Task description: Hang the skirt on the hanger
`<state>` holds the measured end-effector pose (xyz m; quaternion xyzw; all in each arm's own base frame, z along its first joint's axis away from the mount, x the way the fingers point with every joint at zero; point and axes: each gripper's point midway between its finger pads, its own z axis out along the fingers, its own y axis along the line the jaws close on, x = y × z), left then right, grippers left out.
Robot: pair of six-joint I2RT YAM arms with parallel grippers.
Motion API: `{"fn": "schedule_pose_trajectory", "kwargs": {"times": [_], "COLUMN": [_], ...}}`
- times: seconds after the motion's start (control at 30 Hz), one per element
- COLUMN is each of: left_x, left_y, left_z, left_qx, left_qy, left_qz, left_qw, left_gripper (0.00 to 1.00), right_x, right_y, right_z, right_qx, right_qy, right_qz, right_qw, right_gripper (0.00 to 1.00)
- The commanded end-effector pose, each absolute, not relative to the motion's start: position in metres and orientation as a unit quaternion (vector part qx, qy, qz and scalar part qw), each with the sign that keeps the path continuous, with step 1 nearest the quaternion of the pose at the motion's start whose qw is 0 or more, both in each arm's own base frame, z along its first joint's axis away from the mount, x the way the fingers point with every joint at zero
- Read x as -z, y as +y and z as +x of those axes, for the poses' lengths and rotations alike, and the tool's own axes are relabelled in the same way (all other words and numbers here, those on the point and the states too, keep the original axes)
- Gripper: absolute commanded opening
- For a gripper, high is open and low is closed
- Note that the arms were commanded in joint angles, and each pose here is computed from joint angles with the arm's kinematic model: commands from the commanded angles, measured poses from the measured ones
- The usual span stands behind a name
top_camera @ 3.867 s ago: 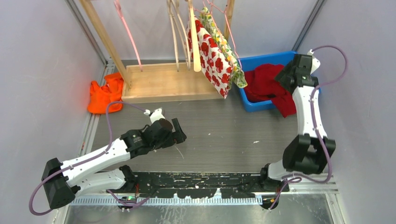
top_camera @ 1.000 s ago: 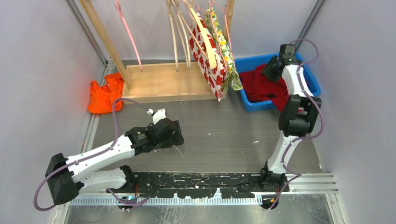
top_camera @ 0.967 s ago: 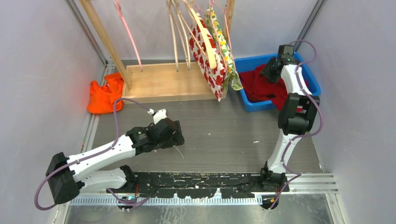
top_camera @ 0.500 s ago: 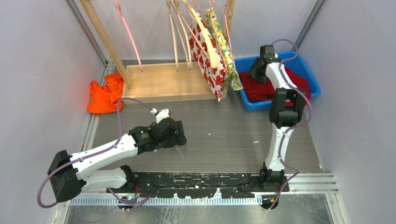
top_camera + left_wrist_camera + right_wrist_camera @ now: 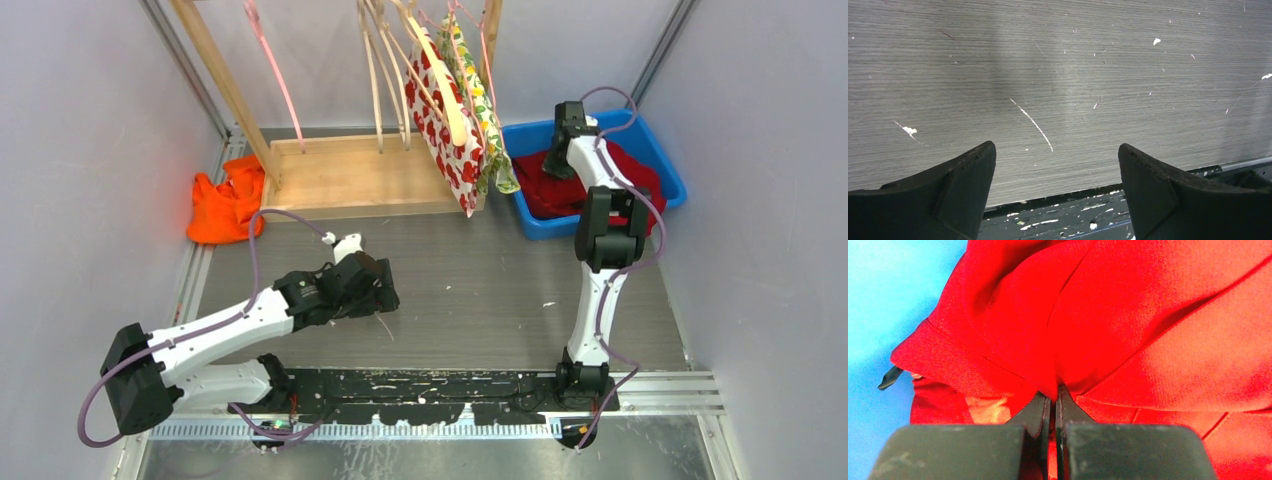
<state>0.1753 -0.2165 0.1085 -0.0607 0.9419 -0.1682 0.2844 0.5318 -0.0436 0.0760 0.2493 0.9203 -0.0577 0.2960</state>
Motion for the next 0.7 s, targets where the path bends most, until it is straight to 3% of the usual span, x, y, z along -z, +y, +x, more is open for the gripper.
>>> {"fn": "schedule_pose_trajectory", "kwargs": {"times": [0.0, 0.33, 0.67], "left_x": [-0.128, -0.137, -0.139], "left_y": [-0.220, -0.213, -0.207], "left_z": [0.181, 0.181, 0.176], "left_qx": [0.192, 0.193, 0.200], "left_qy": [0.931, 0.926, 0.923], "left_qz": [-0.060, -0.066, -0.067], "left_qw": [0.306, 0.318, 0.321], "left_gripper": [0.91, 0.91, 0.90], "right_x": [-0.161, -0.380, -0.551], "right_y": [-0.046, -0.033, -0.006], "right_z": [0.537, 0.459, 0.292], "right_qx": [0.040, -0.027, -0.118], "right_qy": [0.888, 0.794, 0.656], "right_qz": [0.249, 0.229, 0.183], "right_qw": [0.385, 0.563, 0.723], "right_gripper": [0.01, 0.01, 0.01]}}
